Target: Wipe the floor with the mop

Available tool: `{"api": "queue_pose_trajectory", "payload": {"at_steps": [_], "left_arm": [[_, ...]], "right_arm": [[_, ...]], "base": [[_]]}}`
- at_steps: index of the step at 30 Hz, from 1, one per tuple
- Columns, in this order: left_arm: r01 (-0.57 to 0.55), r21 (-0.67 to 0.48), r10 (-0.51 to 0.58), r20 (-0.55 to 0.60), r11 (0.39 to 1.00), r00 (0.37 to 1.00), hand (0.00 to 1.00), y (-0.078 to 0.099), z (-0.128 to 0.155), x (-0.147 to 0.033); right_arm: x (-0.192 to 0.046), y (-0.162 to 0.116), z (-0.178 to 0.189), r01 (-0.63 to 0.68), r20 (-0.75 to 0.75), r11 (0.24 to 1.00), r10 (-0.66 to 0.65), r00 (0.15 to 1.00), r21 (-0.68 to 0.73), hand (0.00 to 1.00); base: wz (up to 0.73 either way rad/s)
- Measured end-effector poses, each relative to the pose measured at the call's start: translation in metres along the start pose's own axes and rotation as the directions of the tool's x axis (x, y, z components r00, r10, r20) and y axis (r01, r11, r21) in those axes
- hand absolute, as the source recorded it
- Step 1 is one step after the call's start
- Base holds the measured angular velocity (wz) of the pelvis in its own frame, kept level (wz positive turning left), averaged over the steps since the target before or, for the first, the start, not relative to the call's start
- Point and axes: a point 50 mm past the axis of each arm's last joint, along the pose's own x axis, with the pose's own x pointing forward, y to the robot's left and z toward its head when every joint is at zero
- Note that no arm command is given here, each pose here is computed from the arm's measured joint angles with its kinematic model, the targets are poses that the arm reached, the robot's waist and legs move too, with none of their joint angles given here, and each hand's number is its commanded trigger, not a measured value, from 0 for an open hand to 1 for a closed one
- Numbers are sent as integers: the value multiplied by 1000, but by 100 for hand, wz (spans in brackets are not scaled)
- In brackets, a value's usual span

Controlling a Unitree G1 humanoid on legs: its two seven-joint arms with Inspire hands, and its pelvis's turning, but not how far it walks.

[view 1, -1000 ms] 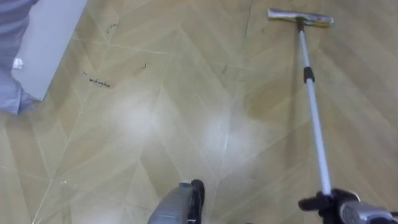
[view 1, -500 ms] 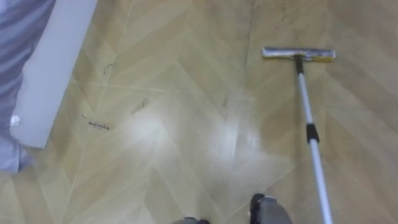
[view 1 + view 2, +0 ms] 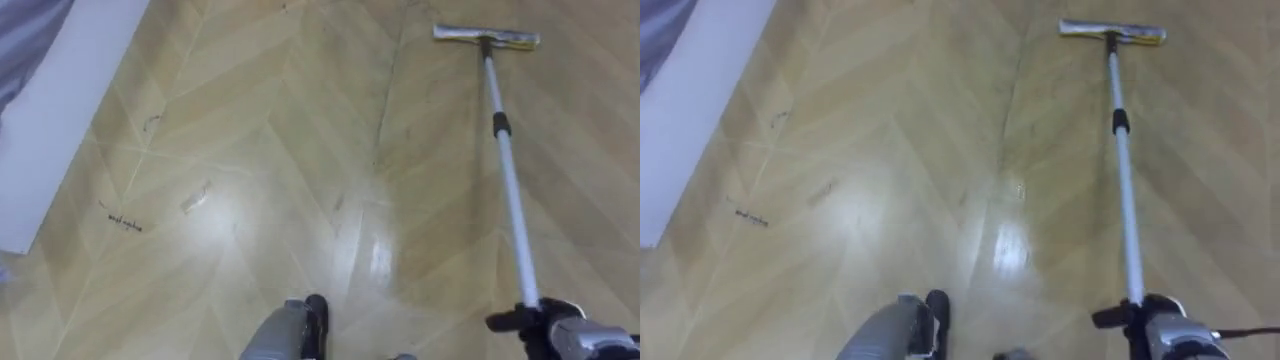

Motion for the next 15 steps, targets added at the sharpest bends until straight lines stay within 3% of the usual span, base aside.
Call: {"api": "queue_pose_trajectory", "payload": {"at_steps": [8, 15], "left_arm": [[-38, -6, 39, 87, 999, 995, 0, 2, 27, 0], [-13, -6, 12, -32, 1000, 999, 0, -7, -6, -3]], "right_arm": [[-10, -14, -132, 83, -339, 994, -101, 935, -66, 100], [-22, 15, -179, 25, -440, 998, -46, 897, -53, 100]], "base": [[19], [-2]]}}
